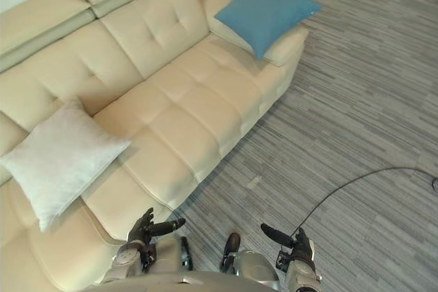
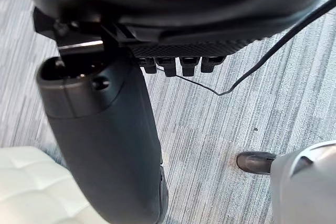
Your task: Pick up cushions and gather them together orderly.
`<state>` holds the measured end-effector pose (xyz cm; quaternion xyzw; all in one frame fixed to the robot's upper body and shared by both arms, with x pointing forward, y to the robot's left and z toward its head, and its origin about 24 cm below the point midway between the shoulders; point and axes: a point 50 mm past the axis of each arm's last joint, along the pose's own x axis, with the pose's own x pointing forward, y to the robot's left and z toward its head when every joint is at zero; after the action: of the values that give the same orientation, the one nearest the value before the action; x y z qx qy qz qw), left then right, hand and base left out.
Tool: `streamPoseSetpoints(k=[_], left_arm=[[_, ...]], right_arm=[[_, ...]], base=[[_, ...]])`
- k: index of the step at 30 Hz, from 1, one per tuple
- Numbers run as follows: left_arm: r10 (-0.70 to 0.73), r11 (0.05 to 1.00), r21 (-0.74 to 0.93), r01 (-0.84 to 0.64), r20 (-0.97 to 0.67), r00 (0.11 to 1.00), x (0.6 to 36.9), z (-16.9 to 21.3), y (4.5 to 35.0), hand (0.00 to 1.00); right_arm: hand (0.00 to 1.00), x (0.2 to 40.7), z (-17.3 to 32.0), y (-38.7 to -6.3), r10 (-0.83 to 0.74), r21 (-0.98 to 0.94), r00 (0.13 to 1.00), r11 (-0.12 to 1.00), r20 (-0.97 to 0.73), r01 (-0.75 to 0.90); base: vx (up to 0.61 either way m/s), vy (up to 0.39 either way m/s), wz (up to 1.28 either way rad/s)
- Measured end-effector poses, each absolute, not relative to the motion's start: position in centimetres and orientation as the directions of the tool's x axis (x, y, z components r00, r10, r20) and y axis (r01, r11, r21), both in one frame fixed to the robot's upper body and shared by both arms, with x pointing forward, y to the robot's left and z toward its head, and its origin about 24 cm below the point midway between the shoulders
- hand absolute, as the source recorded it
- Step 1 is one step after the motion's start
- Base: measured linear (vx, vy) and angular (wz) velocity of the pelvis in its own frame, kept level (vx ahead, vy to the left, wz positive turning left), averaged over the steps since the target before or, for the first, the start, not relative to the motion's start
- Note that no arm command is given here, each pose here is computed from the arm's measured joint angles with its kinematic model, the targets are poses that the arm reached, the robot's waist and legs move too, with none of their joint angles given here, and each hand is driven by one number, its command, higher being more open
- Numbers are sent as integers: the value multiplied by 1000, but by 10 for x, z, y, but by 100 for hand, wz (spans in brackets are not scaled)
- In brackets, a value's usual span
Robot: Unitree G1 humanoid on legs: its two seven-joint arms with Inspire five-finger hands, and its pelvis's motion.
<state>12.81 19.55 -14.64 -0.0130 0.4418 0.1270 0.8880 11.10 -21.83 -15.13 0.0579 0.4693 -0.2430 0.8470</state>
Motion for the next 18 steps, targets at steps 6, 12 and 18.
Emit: streamPoseSetpoints(k=[6,12,18], left_arm=[[206,968,65,-243,-757,620,140,-140,190,100],[211,965,64,-256,-768,605,135,-142,187,100],[202,973,90,-213,-780,592,131,-144,193,100]], right_arm=[[100,116,-149,-219,-375,-134,448,866,-812,482],[100,111,-151,-208,-364,-111,443,859,-820,500],[100,106,-153,-202,-342,-100,440,868,-830,486]], base=[[96,-59,-80],[316,25,-104],[350,74,-56]])
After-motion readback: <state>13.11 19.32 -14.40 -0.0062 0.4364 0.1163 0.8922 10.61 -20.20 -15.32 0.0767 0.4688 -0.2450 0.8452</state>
